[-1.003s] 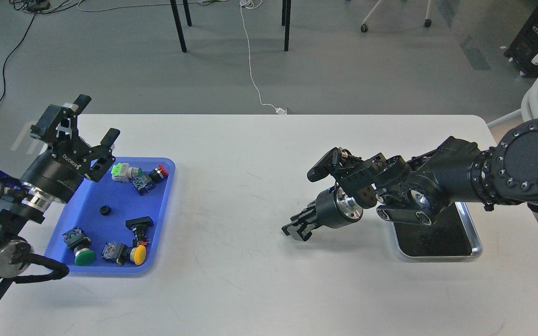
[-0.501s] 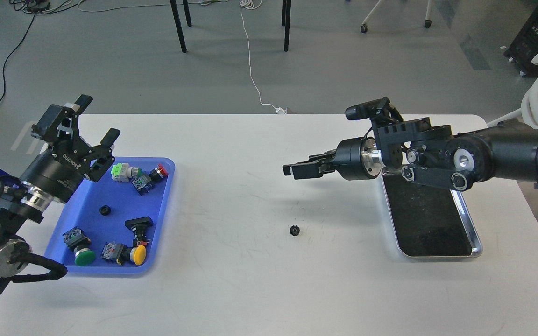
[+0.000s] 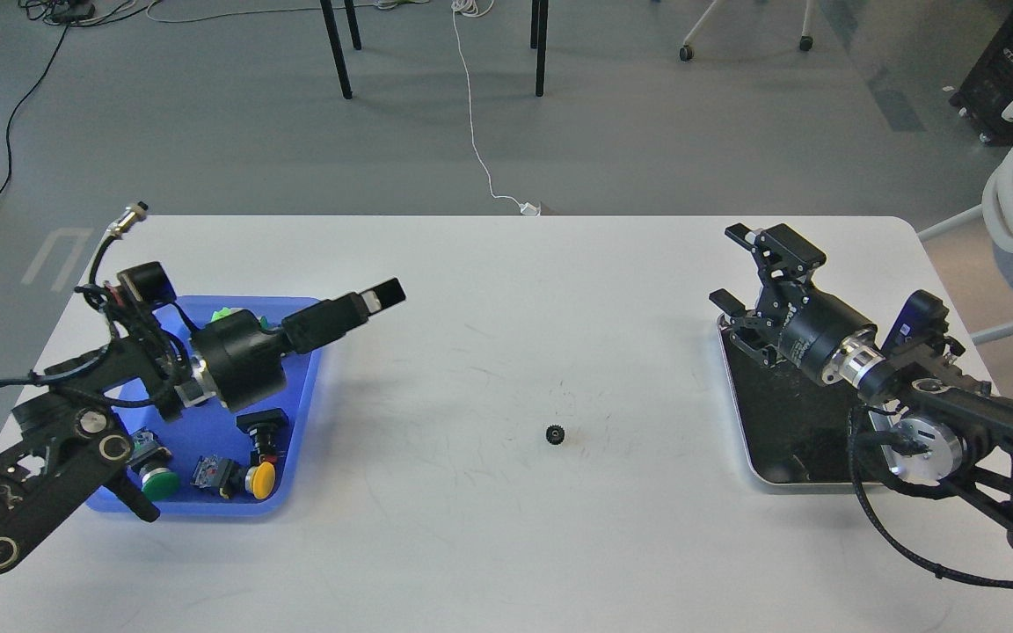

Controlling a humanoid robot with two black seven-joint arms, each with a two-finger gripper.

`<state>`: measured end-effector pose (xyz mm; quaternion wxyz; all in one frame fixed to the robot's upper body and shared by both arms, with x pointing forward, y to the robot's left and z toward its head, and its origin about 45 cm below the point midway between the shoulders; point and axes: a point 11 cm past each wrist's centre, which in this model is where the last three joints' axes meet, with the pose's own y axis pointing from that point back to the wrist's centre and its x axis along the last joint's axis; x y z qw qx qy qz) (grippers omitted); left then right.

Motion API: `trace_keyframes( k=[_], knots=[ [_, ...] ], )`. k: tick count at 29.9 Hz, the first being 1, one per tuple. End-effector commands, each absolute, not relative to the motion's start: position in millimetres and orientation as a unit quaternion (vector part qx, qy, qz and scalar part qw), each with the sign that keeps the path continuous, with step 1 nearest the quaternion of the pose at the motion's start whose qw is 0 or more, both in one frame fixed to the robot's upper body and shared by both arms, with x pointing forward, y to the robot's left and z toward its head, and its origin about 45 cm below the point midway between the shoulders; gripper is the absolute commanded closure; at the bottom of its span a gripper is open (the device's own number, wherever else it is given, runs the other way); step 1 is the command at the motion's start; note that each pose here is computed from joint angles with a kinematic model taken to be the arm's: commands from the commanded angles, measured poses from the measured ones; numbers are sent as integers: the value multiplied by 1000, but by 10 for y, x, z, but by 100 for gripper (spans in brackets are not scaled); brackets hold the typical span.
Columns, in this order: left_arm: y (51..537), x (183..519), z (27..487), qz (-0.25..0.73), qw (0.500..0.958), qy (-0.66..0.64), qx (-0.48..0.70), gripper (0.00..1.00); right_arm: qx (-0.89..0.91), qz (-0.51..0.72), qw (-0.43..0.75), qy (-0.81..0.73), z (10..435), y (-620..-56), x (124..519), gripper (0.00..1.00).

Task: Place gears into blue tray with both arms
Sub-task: 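Reach the left gripper toward the second gear on the table, then grasp the second black gear with the left gripper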

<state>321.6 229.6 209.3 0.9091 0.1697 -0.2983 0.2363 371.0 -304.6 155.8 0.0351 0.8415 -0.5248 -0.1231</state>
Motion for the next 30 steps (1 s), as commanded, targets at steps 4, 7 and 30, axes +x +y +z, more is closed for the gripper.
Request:
trace_keyframes(
  k=[4, 7, 30],
  knots=[
    [1702, 3179, 1869, 22, 826, -487, 281, 2, 816, -196, -10, -543, 1356, -3372, 3397, 5],
    [1421, 3196, 1814, -58, 772, -561, 293, 2, 812, -196, -2, -549, 1335, -3473, 3345, 5],
    [948, 3417, 1228, -148, 742, -554, 348, 24, 811, -196, -2, -551, 1338, -3489, 3346, 4]
  ],
)
